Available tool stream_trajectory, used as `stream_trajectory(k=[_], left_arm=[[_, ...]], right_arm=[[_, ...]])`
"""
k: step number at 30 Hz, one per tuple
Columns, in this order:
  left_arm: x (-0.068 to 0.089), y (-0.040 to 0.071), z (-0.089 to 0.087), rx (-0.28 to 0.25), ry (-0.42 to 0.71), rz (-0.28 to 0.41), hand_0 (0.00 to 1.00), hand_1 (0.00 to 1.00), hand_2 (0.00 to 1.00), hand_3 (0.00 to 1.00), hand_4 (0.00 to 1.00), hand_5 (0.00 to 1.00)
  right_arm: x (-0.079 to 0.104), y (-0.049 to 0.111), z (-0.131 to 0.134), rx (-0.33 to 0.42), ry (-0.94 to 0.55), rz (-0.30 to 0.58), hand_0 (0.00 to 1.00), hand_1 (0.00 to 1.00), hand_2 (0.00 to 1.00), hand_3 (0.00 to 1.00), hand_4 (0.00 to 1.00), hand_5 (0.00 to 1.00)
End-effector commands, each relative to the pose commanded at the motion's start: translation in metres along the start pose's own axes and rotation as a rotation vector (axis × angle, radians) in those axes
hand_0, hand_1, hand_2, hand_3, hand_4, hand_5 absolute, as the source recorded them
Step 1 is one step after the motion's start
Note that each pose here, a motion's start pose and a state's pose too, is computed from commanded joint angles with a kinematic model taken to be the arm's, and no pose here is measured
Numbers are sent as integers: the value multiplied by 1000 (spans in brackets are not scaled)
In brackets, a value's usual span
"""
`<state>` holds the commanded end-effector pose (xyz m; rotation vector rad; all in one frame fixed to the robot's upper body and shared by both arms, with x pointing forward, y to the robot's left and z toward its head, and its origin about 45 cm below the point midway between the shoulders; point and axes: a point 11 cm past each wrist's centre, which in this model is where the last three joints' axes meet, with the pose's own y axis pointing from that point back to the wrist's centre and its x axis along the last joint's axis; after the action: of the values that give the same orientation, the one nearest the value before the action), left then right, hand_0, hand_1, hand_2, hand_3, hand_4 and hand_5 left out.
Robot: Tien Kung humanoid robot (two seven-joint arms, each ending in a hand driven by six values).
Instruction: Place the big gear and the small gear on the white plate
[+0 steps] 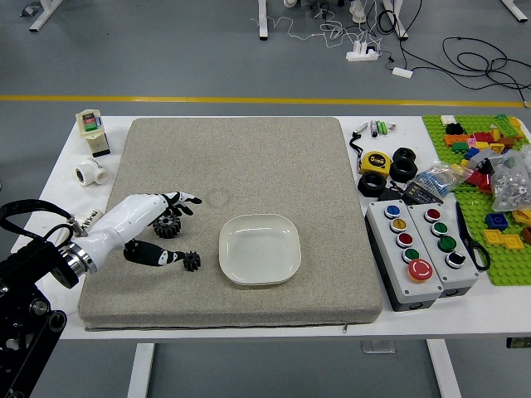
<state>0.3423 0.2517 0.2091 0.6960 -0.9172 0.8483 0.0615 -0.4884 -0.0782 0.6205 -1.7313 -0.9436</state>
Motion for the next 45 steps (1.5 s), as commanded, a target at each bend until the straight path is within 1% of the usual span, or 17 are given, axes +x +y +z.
stream_trajectory(k=[5,6,11,12,17,18,25,31,35,36,41,42,45], left_arm=[[-5,1,3,-4,6,-26,538,613,652,691,818,30],[-6,1,4,-6,6,-33,540,629,668,740,841,44],[-11,0,8,-11,5,-60,540,629,668,740,841,44],[-13,0,8,-10,6,-62,541,647,685,753,845,26],[-20,-2,6,-1,14,-81,541,647,685,753,845,26],[-21,-3,6,0,14,-84,571,687,748,787,874,31],[-28,-7,2,17,26,-98,578,684,753,798,886,42],[-31,-9,-2,34,33,-94,581,683,748,801,888,46],[-33,-10,-5,45,38,-102,581,683,748,801,888,46],[-35,-10,-7,49,41,-106,567,671,738,787,872,57],[-42,-9,-12,65,49,-126,567,671,738,787,872,57],[-43,-9,-13,71,51,-130,489,606,661,688,503,2],[-45,-8,-15,83,51,-132,489,606,661,688,503,2]], right_arm=[[0,0,0,0,1,0,610,615,713,576,778,716],[0,0,0,0,2,1,610,615,710,574,778,716],[0,0,-1,2,3,2,610,615,710,574,778,716],[1,0,-1,2,4,2,611,614,710,575,778,716],[1,0,-2,3,4,2,611,614,710,575,778,716],[0,0,-2,3,4,2,611,615,710,574,778,716],[0,0,-3,5,4,2,611,615,710,573,778,715],[0,0,-3,5,5,2,611,615,709,573,778,716],[0,0,-3,5,6,2,611,615,709,573,778,716],[0,0,-3,5,7,2,611,615,709,574,778,715],[0,0,-2,4,7,2,611,615,709,574,778,715],[0,0,-2,3,7,2,611,615,708,573,778,717],[0,0,-1,2,7,3,611,615,708,573,778,717]])
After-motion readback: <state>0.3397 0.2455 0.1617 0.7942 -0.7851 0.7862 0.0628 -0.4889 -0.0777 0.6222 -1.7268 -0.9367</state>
